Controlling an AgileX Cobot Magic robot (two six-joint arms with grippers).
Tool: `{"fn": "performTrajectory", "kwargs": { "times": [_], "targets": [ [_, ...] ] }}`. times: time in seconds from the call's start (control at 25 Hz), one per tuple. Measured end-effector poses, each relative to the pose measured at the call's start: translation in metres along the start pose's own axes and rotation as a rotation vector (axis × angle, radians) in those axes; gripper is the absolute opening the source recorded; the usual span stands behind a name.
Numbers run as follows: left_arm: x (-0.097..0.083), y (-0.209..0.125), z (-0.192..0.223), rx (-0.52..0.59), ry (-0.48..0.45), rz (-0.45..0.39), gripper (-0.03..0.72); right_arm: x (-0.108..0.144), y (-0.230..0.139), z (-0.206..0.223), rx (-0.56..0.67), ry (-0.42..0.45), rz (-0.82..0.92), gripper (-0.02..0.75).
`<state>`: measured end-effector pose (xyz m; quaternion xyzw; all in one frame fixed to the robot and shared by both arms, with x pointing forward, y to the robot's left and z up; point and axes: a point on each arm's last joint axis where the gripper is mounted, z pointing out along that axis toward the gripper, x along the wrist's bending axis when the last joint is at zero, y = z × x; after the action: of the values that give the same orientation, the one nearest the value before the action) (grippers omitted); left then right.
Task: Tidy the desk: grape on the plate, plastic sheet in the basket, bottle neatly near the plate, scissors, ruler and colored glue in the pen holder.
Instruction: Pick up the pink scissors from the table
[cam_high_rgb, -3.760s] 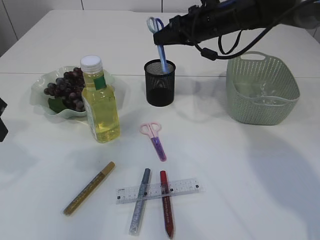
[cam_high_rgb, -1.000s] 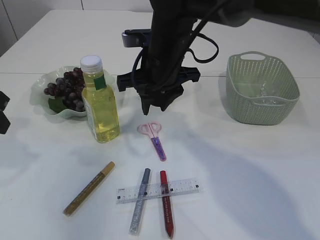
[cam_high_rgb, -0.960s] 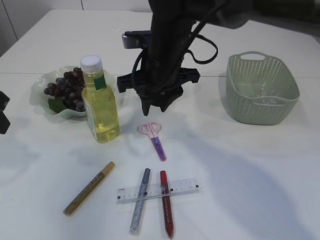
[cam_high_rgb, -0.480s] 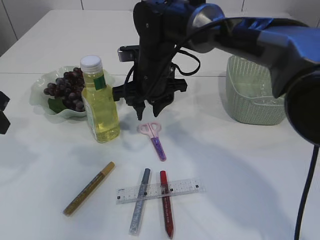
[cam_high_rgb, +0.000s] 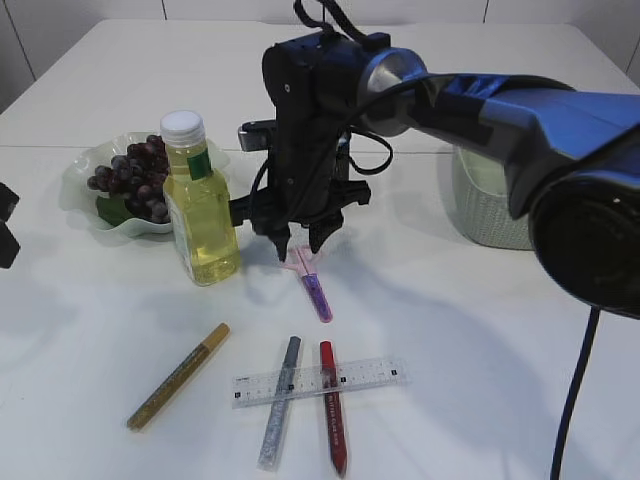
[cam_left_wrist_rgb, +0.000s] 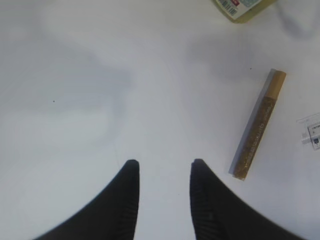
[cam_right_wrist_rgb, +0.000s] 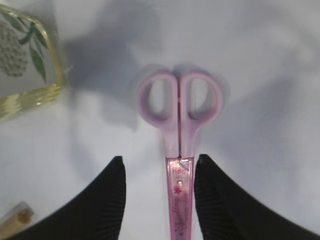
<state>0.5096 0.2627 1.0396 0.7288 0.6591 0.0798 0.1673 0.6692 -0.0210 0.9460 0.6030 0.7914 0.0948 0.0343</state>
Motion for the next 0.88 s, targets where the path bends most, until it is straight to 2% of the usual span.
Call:
{"fn": "performTrajectory", "kwargs": {
  "times": [0.24,0.88],
  "targets": [
    [0.0,0.0,0.0,0.0,0.0,0.0,0.249,-0.003,0.0,0.01,0.012,-0.024,-0.005,0.407],
    [0.0,0.001,0.0,-0.015,0.001,0.0,0.243,-0.005,-0.002,0.028,0.042,-0.05,-0.037,0.41]
  ]
}}
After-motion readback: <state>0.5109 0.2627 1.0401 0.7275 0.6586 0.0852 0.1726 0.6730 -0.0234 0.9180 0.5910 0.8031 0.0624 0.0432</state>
